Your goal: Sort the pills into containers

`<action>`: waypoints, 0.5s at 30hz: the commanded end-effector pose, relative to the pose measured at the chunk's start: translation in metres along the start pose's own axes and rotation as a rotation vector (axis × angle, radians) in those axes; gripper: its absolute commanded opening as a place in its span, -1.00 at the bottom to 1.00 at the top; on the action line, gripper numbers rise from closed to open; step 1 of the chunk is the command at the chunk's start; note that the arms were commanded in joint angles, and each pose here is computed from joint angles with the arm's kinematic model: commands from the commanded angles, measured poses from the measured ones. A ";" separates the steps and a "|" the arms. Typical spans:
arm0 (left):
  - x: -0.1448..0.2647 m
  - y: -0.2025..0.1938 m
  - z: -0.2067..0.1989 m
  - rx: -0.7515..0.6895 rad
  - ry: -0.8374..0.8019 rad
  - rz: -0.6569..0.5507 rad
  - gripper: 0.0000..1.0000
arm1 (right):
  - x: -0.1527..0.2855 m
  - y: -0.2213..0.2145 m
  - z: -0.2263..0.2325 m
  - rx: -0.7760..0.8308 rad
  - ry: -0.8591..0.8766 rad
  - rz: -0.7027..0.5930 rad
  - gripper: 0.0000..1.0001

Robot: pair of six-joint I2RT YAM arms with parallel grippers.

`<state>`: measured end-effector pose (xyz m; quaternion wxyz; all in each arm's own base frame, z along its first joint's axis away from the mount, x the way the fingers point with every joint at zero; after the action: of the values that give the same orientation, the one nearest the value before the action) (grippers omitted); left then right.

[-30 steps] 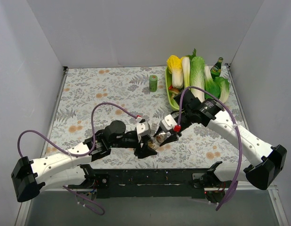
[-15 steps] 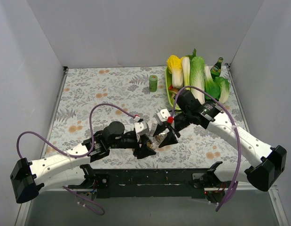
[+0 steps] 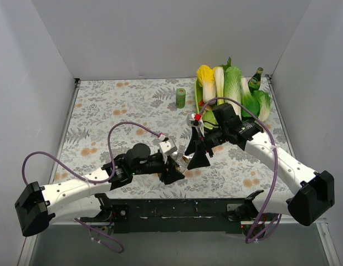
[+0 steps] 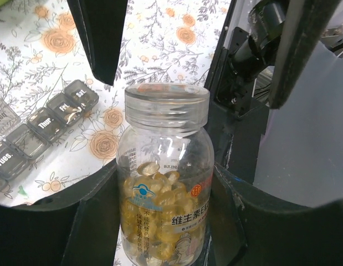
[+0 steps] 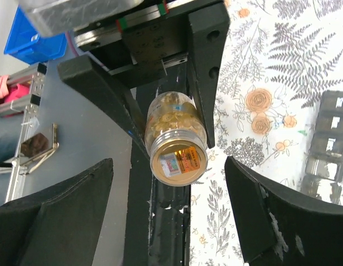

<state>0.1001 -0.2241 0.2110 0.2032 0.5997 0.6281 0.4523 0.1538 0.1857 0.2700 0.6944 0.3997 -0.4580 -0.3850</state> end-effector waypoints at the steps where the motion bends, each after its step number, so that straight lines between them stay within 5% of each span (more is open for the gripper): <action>1: -0.006 0.012 -0.002 0.008 0.003 -0.055 -1.00 | -0.004 0.002 -0.009 -0.078 -0.062 -0.004 0.75; 10: -0.008 0.012 0.000 0.000 0.004 -0.074 -1.00 | -0.007 -0.003 -0.014 -0.115 -0.082 0.016 0.55; 15: -0.008 0.012 0.000 0.003 0.008 -0.076 -1.00 | -0.011 0.001 -0.015 -0.114 -0.044 0.009 0.21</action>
<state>0.1055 -0.2309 0.2085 0.1984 0.5906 0.6396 0.4502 0.1632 0.1921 0.2594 0.7070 0.3331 -0.4635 -0.4177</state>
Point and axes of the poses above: each gripper's point midway between its finger pads, its own x axis back along the fingers, its own z axis along the line the jaws close on, y = z × x, the point moved 10 cm from there along x, back along the fingers, and after that the axes turned 12 degrees about x, right-handed, at the moved point
